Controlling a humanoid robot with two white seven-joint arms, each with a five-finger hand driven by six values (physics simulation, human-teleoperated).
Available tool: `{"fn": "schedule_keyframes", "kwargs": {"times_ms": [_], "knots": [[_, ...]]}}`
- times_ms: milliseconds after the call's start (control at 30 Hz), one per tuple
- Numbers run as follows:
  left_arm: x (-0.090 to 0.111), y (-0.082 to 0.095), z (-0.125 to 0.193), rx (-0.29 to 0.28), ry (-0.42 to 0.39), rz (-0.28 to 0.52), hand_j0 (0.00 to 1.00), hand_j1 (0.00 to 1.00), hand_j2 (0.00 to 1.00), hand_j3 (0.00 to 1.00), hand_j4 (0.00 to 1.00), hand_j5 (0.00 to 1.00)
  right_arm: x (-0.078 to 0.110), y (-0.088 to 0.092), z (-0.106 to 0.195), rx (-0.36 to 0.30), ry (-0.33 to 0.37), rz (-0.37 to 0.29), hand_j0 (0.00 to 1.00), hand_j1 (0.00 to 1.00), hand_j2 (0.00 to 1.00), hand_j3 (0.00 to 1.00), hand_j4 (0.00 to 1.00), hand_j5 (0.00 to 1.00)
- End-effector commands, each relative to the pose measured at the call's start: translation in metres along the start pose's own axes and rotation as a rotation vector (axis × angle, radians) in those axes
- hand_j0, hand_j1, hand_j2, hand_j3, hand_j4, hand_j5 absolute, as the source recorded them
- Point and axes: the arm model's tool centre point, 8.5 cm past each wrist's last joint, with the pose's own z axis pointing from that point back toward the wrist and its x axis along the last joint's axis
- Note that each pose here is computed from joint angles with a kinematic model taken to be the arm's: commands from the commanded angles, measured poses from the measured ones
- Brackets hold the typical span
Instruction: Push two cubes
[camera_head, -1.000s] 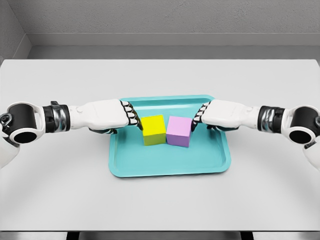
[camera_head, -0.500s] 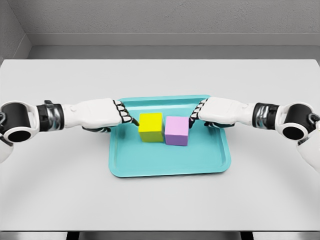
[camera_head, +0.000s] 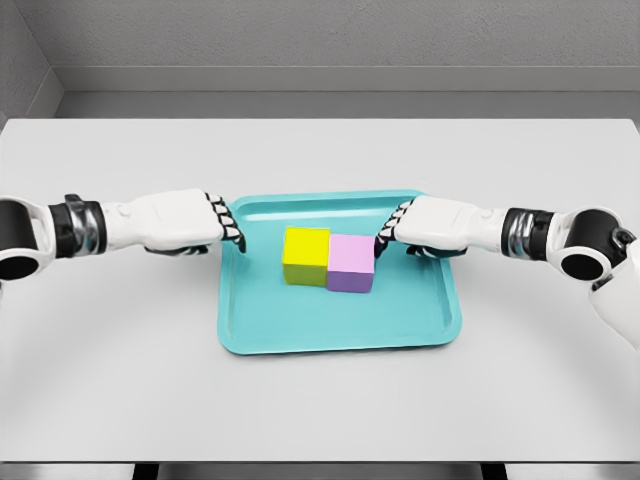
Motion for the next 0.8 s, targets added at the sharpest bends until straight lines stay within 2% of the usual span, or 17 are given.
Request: {"fn": "schedule_keyframes", "kwargs": {"times_ms": [0,133,233,333,367,400,433,500,533,633,767], "knots": [[-0.005,0.001,0.008,0.000,0.019,0.002,0.64,0.64,0.64,0.64,0.64,0.64,-0.002,0.000,0.001,-0.002,0.004,-0.007,0.61,0.61,0.61,0.61,0.61,0.61],[-0.023,0.003,0.041,-0.008,0.080,0.012,0.64,0.64,0.64,0.64,0.64,0.64,-0.008,-0.005,0.004,-0.003,0.019,-0.002,0.61,0.61,0.61,0.61,0.61,0.61],[-0.032,0.005,0.058,-0.009,0.117,0.013,0.65,0.65,0.65,0.65,0.65,0.65,-0.028,-0.021,0.037,-0.004,0.086,0.037,0.62,0.62,0.62,0.62,0.62,0.62],[-0.037,0.006,0.071,-0.015,0.137,0.018,0.65,0.65,0.65,0.65,0.65,0.65,-0.039,-0.066,0.100,-0.089,0.180,0.133,0.66,0.66,0.66,0.66,0.66,0.66],[-0.038,0.006,0.073,-0.017,0.141,0.018,0.65,0.65,0.65,0.65,0.65,0.65,-0.047,-0.072,0.123,-0.121,0.213,0.114,0.90,0.90,0.90,0.90,0.90,0.90],[-0.041,0.005,0.076,-0.022,0.151,0.020,0.66,0.66,0.66,0.66,0.66,0.66,-0.050,-0.068,0.132,-0.122,0.221,0.086,1.00,1.00,1.00,1.00,1.00,1.00],[-0.046,0.003,0.080,-0.020,0.163,0.039,0.69,0.69,0.69,0.69,0.69,0.69,-0.056,-0.060,0.140,-0.101,0.242,0.071,1.00,1.00,1.00,1.00,1.00,1.00],[-0.054,0.002,0.088,-0.002,0.187,0.070,0.92,0.92,0.92,0.92,0.92,0.92,-0.070,-0.045,0.153,-0.089,0.292,0.019,1.00,1.00,1.00,1.00,1.00,1.00],[-0.057,0.004,0.095,0.008,0.200,0.076,1.00,1.00,1.00,1.00,1.00,1.00,-0.073,-0.042,0.155,-0.085,0.299,0.009,1.00,1.00,1.00,1.00,1.00,1.00],[-0.061,0.001,0.105,-0.015,0.222,0.070,1.00,1.00,1.00,1.00,1.00,1.00,-0.073,-0.037,0.152,-0.080,0.296,-0.004,1.00,1.00,1.00,1.00,1.00,1.00],[-0.064,0.003,0.114,-0.014,0.236,0.075,1.00,1.00,1.00,1.00,1.00,1.00,-0.072,-0.033,0.150,-0.076,0.292,-0.012,1.00,1.00,1.00,1.00,1.00,1.00]]}}
